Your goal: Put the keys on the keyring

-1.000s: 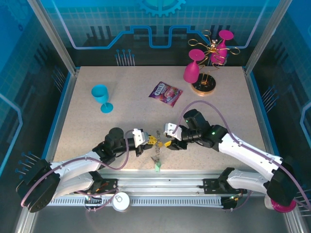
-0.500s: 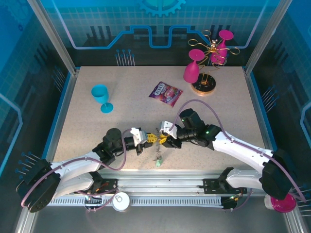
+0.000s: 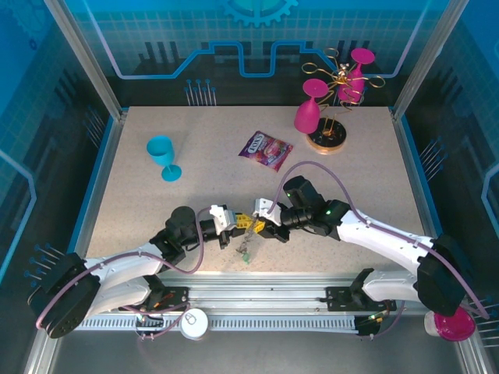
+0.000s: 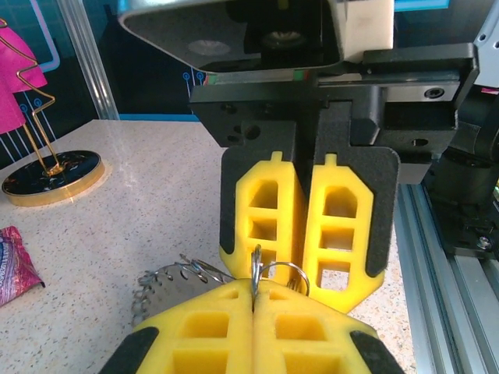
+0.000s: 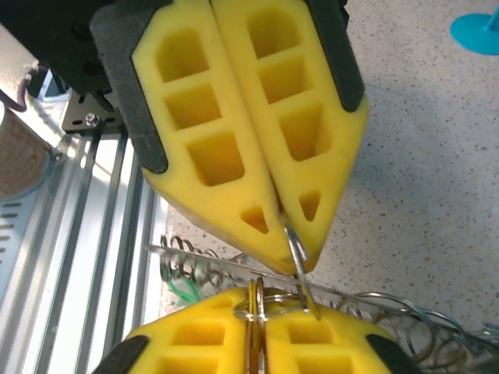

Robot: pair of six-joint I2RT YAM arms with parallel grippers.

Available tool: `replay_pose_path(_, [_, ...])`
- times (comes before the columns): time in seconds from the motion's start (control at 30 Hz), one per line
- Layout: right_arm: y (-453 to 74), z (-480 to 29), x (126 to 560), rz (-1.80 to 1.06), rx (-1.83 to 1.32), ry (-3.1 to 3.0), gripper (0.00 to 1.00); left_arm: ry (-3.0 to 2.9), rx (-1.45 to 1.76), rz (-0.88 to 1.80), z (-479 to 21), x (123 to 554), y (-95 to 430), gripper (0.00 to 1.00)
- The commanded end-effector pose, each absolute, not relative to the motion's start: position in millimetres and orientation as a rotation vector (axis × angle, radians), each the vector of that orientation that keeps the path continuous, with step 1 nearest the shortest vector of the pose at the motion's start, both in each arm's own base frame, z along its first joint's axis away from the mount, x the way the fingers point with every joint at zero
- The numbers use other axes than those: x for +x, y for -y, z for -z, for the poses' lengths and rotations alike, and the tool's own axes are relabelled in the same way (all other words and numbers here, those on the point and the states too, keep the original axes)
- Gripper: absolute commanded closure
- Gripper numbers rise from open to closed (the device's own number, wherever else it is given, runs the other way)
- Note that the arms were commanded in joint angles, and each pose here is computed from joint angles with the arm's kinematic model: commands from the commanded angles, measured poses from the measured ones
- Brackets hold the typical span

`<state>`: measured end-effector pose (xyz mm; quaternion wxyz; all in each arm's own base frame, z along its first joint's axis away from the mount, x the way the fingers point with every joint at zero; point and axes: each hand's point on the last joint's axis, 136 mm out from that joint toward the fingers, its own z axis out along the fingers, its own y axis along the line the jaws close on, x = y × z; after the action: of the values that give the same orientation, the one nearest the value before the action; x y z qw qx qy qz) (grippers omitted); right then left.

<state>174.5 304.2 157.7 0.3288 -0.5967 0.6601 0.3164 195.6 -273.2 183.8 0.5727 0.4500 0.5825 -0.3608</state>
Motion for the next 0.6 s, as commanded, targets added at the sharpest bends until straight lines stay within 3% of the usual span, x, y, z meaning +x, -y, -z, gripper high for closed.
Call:
replay_pose_path(0.0, [-304, -165, 170, -0.796, -1.600, -1.694, 0.76, -1.292, 1.021, 0.832, -201, 198, 272, 1.00])
replay_pose_path(0.17, [-294, -167, 173, -0.753, -1.587, -1.713, 0.64, -1.289, 1.026, 0.834, -200, 197, 272, 1.00])
replay_pose_path(0.57, [-284, -186, 183, -0.789, -1.463, -1.724, 0.64, -1.291, 1.019, 0.817, -202, 200, 271, 1.00])
